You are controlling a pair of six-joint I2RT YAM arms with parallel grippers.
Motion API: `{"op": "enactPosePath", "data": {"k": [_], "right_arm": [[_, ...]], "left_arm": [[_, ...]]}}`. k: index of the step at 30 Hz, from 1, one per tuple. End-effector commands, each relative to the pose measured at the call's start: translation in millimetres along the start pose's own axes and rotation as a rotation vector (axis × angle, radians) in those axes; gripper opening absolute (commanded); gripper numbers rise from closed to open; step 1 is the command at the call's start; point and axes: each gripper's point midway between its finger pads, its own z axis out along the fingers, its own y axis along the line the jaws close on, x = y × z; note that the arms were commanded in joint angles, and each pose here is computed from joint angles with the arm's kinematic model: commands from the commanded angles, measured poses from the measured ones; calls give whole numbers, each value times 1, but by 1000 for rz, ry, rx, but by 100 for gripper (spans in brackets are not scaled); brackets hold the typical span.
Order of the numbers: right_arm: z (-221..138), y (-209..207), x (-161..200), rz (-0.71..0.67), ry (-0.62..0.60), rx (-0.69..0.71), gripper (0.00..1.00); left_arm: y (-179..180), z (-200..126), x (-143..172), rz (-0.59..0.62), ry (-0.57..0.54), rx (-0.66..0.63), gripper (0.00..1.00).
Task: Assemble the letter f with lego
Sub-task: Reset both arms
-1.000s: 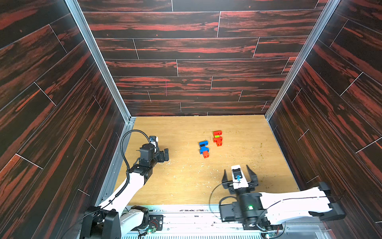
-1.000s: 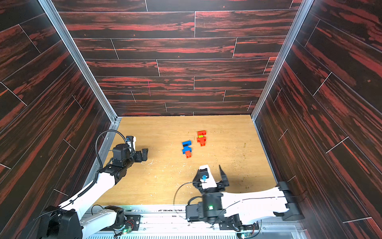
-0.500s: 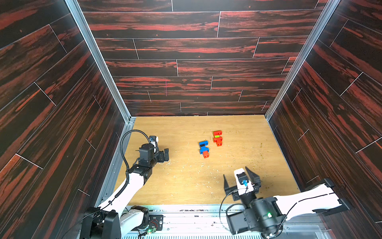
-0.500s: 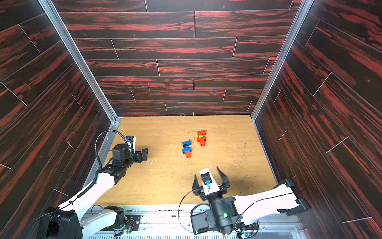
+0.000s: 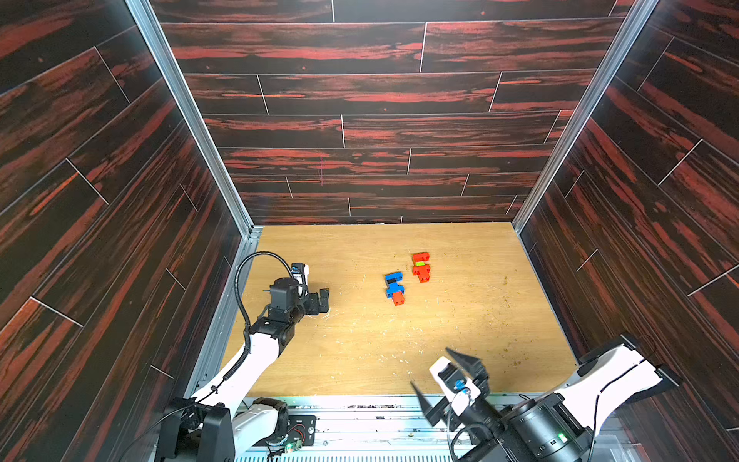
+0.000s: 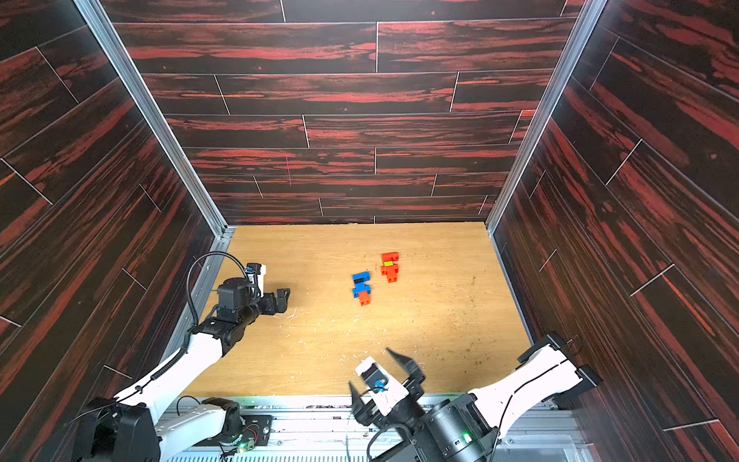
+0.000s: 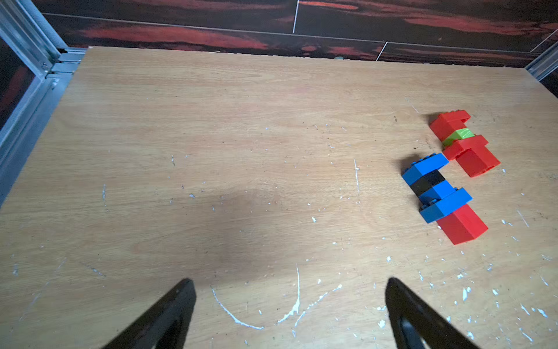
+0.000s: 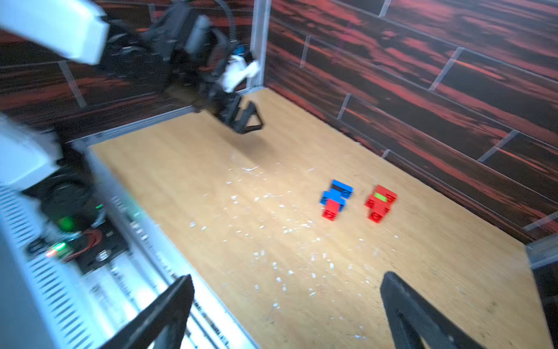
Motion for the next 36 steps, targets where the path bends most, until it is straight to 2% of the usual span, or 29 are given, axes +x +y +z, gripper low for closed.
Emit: {"op": "enactPosePath", "data": {"k": [1, 6, 10, 17, 20, 24, 28, 36], "right_arm": [[-7, 51, -33, -76, -27, -169, 98], [-11, 105, -57, -198, -37, -300, 98], [-17, 139, -74, -190, -101, -492, 98], [30, 127, -61, -127, -36, -530, 98], [55, 92, -60, -59, -35, -464, 99], [82, 23, -46, 64, -34, -371, 98], [101, -45, -20, 177, -2, -282, 98], [146, -135, 35, 365, 69, -144, 99]], "left_arm": [[-5, -7, -10, 0, -20, 26, 100], [-9, -11, -12, 1, -19, 47, 100], [-11, -12, -10, -3, -15, 56, 100], [-12, -19, -12, 4, -36, 65, 100], [-13, -19, -13, 5, -36, 70, 100], [-13, -16, -10, 6, -27, 71, 100], [-11, -13, -9, 13, -22, 65, 100], [-7, -13, -8, 34, -26, 39, 100]]}}
